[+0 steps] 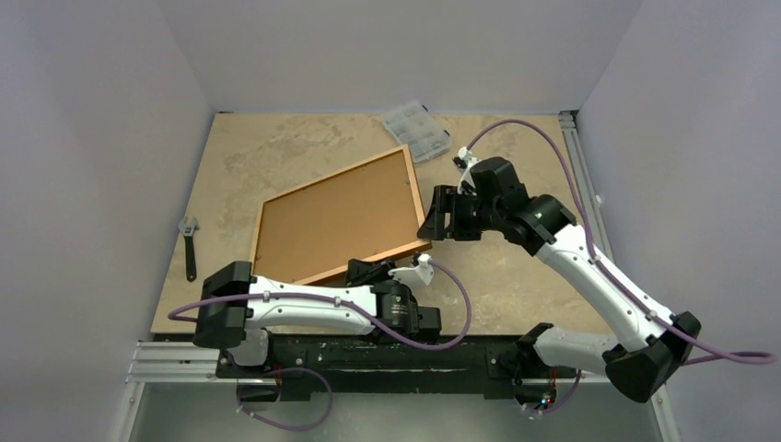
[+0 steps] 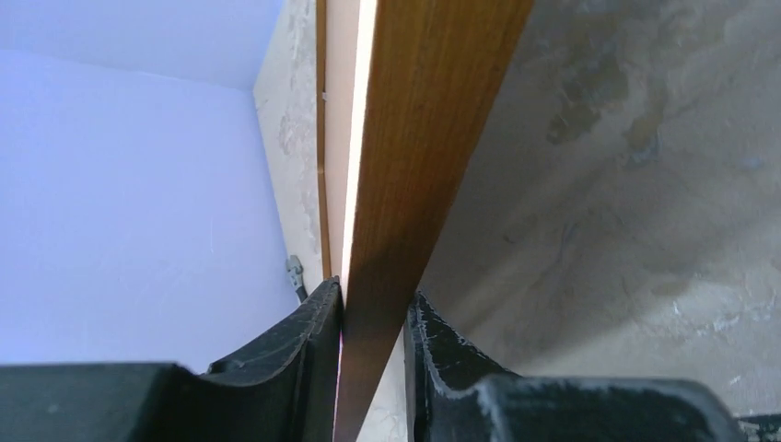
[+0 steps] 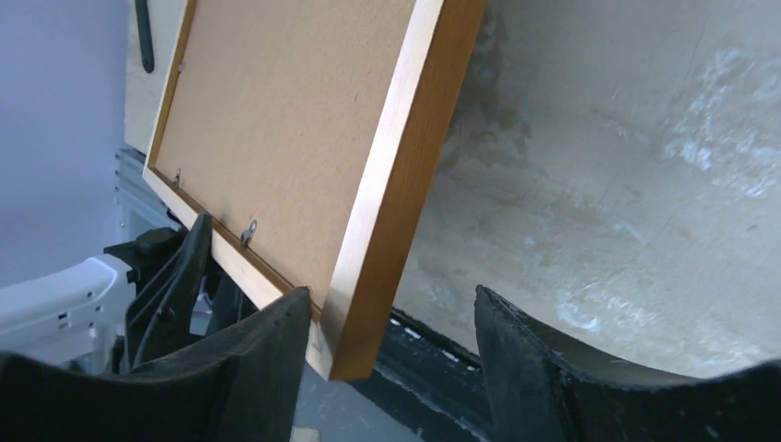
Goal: Put the photo into the frame
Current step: Turn over the photo frame at the center of the board.
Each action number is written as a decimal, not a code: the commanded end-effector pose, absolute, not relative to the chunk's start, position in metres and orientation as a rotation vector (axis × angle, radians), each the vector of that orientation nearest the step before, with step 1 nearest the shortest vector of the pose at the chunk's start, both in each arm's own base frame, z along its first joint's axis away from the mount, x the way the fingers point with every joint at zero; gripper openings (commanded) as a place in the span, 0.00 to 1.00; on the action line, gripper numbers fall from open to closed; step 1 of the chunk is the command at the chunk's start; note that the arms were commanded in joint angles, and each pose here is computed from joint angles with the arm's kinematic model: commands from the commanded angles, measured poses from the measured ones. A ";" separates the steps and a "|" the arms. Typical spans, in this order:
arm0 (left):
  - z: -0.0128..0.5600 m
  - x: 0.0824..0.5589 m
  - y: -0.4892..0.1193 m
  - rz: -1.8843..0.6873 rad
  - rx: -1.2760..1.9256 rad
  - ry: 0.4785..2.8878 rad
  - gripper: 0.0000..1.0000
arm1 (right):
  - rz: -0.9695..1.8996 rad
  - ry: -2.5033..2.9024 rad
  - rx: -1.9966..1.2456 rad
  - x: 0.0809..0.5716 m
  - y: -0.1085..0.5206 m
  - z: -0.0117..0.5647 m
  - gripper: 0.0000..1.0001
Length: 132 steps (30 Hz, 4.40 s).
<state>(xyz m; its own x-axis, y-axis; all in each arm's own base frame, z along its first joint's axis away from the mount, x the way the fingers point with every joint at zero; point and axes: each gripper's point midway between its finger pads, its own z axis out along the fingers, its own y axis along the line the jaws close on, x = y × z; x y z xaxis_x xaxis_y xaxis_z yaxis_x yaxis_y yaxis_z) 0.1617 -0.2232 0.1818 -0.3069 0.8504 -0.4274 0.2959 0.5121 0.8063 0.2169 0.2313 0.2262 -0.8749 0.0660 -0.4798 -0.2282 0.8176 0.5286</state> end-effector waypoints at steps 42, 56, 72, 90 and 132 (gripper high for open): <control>0.280 0.099 -0.229 -0.328 0.940 1.996 0.00 | 0.733 0.718 -1.423 0.136 0.258 0.350 0.96; 0.280 0.099 -0.229 -0.330 0.939 1.995 0.00 | 0.721 0.571 -1.514 0.142 0.298 0.318 0.74; 0.290 0.107 -0.227 -0.308 0.885 1.964 0.35 | 0.820 0.643 -1.565 0.128 0.296 0.320 0.01; 0.380 0.118 -0.262 -0.588 0.632 1.763 0.94 | 1.045 1.044 -1.370 0.124 0.287 0.329 0.00; 0.208 0.115 -0.259 -0.466 0.276 2.167 1.00 | 1.162 2.070 -0.538 0.188 0.239 0.215 0.00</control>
